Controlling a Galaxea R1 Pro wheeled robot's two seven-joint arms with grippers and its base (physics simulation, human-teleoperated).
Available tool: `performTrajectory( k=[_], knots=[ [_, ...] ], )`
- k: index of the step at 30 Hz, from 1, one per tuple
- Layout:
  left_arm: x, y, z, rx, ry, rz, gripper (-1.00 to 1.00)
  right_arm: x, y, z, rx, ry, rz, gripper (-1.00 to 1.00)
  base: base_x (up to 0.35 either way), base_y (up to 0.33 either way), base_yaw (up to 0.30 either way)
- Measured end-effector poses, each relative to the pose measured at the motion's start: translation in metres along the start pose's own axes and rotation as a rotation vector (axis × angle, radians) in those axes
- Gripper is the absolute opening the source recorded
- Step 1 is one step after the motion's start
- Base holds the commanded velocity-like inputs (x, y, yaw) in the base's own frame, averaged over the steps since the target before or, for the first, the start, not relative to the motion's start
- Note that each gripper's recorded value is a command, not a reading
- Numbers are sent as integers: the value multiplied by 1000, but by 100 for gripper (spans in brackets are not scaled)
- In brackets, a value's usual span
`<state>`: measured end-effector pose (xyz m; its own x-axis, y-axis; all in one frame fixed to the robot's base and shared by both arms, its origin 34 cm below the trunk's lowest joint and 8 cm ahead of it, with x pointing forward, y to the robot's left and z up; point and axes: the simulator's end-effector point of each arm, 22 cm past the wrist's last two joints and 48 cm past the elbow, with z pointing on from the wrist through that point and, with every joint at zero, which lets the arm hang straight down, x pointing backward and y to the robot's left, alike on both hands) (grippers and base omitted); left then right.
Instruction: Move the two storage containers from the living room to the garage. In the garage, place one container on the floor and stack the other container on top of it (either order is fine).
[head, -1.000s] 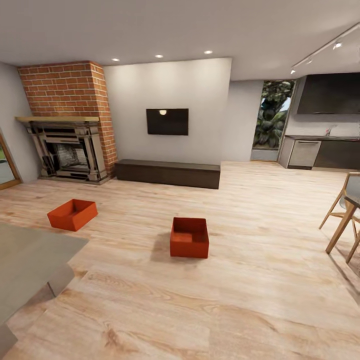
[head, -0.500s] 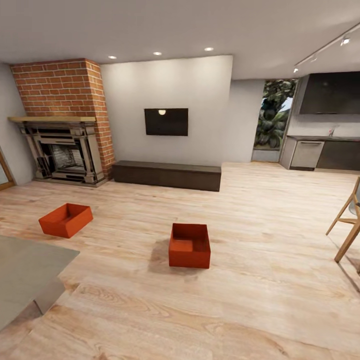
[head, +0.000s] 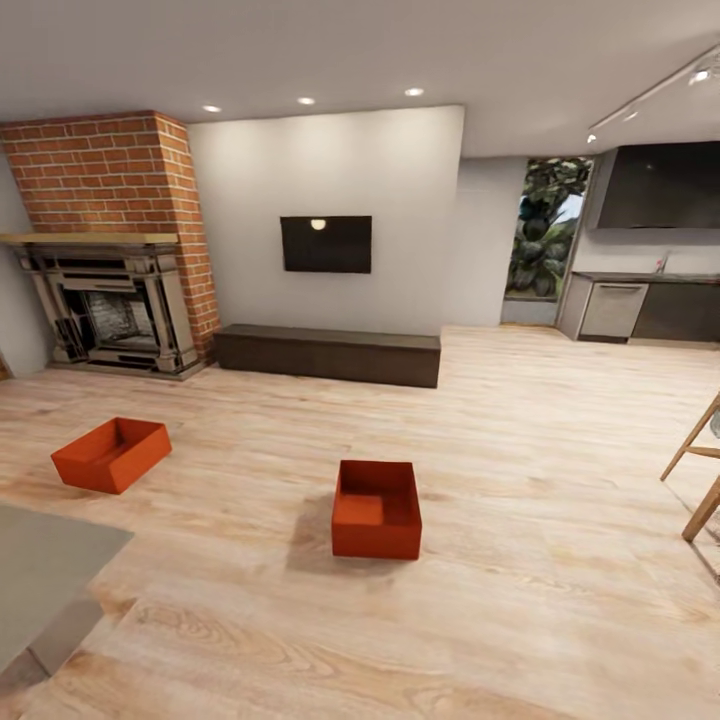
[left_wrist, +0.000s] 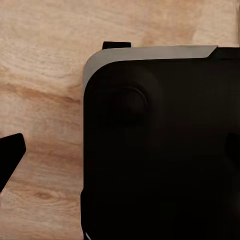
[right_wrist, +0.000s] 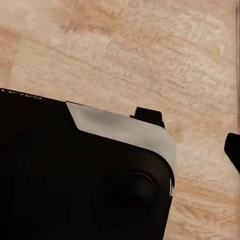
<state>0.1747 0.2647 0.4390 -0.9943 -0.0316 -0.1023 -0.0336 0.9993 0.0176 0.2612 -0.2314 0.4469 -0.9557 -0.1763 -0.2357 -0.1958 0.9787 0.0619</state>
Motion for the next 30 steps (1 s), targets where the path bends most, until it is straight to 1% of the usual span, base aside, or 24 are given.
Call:
performTrajectory(
  k=[30],
  knots=[
    [0, 0, 0, 0, 0, 0, 100, 0, -1, 0, 1, 0, 0, 100, 322, 0, -3]
  ],
)
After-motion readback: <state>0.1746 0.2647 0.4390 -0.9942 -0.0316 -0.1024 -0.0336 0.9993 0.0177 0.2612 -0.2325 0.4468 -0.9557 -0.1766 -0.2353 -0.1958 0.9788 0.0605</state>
